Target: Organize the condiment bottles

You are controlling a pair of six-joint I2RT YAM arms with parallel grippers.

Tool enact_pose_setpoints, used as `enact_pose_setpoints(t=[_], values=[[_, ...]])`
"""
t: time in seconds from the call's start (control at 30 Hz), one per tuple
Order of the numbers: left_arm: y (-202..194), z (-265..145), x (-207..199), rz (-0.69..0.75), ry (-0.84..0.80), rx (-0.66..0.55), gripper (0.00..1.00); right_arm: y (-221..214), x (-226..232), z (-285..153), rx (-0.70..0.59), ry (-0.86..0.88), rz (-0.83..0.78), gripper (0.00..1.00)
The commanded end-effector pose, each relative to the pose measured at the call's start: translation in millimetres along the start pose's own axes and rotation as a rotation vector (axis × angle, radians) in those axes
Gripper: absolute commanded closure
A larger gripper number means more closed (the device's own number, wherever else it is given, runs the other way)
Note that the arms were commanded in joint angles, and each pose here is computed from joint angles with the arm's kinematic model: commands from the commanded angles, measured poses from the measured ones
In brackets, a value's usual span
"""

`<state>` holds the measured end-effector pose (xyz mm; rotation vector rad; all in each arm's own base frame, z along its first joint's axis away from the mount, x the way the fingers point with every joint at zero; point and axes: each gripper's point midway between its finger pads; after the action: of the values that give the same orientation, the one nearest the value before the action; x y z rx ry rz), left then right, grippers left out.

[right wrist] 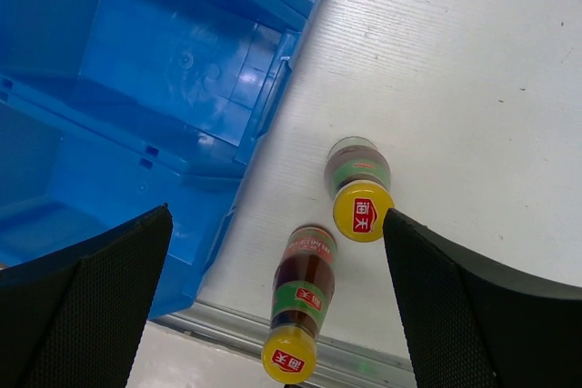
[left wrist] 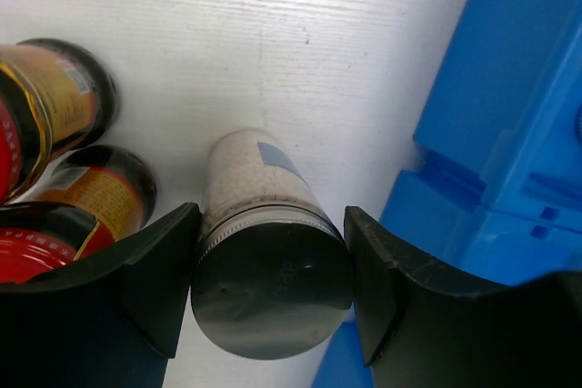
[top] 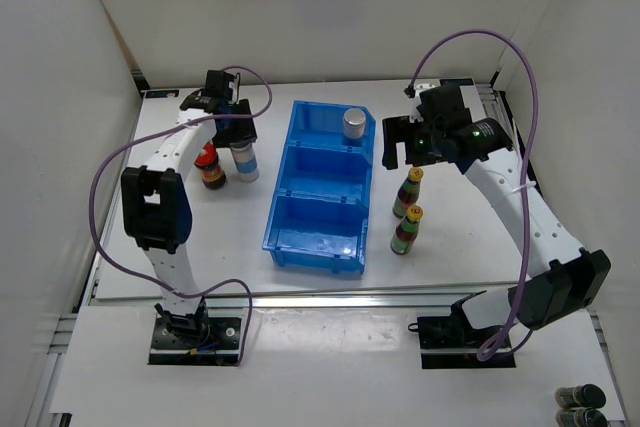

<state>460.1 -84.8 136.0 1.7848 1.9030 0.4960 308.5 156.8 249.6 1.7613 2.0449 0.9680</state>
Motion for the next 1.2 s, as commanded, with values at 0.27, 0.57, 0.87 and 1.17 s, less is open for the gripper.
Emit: enact_pose_setpoints(t=[0.27,0.57,0.87,1.17], values=[[106.2,-68.6,-29.5,-0.050,-0.079,-0.208,0.89,0.2,-1.0,-12.0,-0.034,0.009,0.004,0.00],[160.6,-116.0,-94.3,-0.074,-0.304,-0.344,0.89,0.7,-12.1,-22.0,-0.075,-0.024,0.028,0.00],[155.8,-110.1,-155.0,0.063,-0.396,-0.369,0.89,-5.0,-22.0,-19.5,-0.061,-0.039,0.049,0.00],[133.8,-64.2,-176.4,0.120,-0.376,-0.304,0.89,-9.4,-26.7,-18.1,-0.045,-0.050,0.047,0.00]])
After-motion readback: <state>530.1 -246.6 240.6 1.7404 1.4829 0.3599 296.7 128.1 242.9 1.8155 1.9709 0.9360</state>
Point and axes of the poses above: each gripper's point midway between its finger pads, its own z axis out along the fingers, its own x axis along the line the jaws close on, y = z × x, and after that the axes turned 7 degrees about z, right-handed
